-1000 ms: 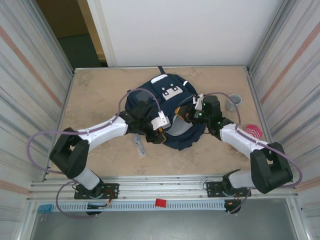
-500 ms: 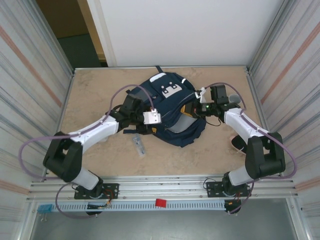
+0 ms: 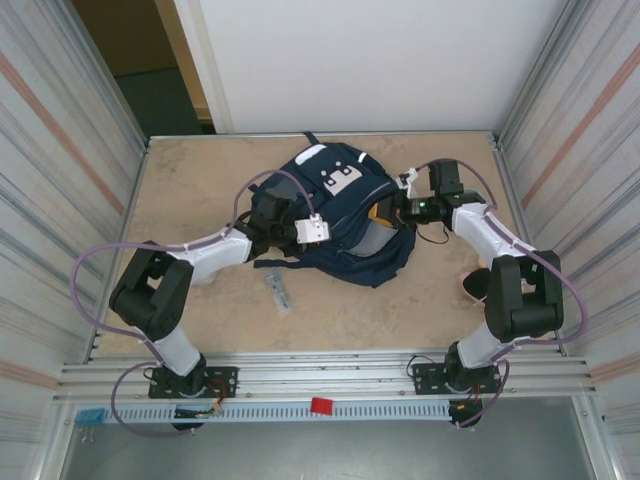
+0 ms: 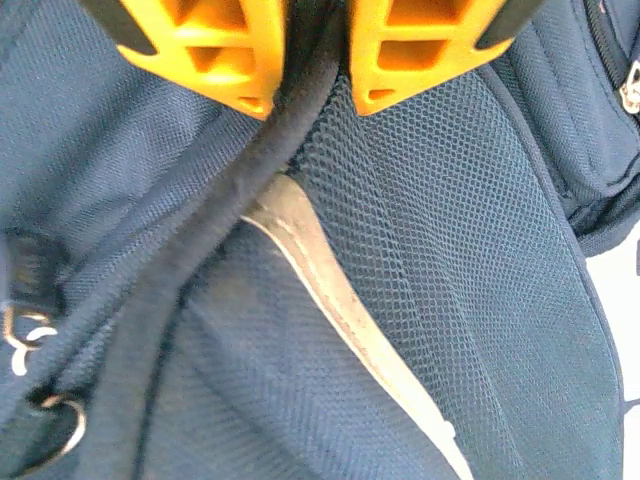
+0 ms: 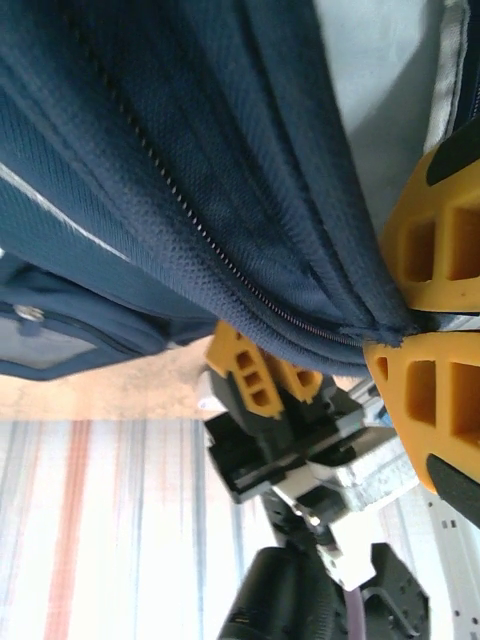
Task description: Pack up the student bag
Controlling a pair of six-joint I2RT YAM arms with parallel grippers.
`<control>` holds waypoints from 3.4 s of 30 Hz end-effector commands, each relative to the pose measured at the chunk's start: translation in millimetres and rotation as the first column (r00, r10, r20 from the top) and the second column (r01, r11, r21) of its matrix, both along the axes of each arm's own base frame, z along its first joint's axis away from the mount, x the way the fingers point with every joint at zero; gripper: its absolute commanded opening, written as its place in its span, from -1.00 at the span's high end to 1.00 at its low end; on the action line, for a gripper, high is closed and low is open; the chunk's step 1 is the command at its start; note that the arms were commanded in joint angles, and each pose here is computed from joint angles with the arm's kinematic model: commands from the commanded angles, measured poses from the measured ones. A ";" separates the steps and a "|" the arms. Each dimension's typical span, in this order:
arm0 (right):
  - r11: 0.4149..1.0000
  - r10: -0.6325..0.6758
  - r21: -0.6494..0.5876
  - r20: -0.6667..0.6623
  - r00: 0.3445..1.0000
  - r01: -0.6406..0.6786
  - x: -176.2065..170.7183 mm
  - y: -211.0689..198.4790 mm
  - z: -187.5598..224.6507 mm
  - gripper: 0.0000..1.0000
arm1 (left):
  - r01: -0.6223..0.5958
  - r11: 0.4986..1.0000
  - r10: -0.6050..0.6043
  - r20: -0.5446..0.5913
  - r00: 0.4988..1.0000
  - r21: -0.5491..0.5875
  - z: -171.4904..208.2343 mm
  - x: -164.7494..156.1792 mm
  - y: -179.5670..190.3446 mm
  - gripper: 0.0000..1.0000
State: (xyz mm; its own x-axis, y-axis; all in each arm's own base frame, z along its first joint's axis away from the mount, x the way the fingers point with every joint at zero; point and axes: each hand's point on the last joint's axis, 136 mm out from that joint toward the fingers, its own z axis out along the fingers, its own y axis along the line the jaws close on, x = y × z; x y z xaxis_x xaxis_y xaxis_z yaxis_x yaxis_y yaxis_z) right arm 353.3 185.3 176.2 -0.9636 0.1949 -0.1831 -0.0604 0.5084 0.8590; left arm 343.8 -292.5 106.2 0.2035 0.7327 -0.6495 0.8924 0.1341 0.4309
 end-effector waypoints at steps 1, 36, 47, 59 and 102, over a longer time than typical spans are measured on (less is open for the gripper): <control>0.999 -0.032 -0.016 0.070 0.997 0.034 19.3 -17.3 8.9 0.96 | -0.017 0.992 0.006 -0.092 0.996 -0.121 16.2 -22.2 -12.1 0.86; 0.799 -0.059 -0.532 0.394 0.917 0.280 -88.4 39.6 -11.9 0.20 | -0.379 0.906 0.156 -0.684 0.713 -0.188 14.8 -48.0 -50.3 1.00; 0.712 -0.158 -0.540 0.498 0.853 0.448 -41.9 28.8 -15.9 0.23 | -0.355 0.911 0.118 -0.691 0.713 -0.211 21.2 -50.7 -54.9 1.00; 0.658 -0.172 -0.586 0.494 0.852 0.473 -39.8 -3.4 -18.5 1.00 | -0.352 0.920 0.153 -0.670 0.726 -0.170 15.4 -49.4 -49.2 1.00; 0.834 -0.074 -0.523 0.204 0.976 0.172 -102.6 -17.4 -41.7 1.00 | -0.945 0.325 0.301 -0.951 0.074 0.029 10.9 -53.5 28.9 -0.51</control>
State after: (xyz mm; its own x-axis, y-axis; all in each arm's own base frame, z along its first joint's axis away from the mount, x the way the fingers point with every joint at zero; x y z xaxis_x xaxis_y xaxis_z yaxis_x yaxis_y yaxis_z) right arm 255.9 163.9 131.7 -0.8871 0.1024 -0.4501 -0.1012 0.9082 0.4061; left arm 276.8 -250.4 111.5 -0.8914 -0.1520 -0.4270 0.1624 0.7723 -0.6141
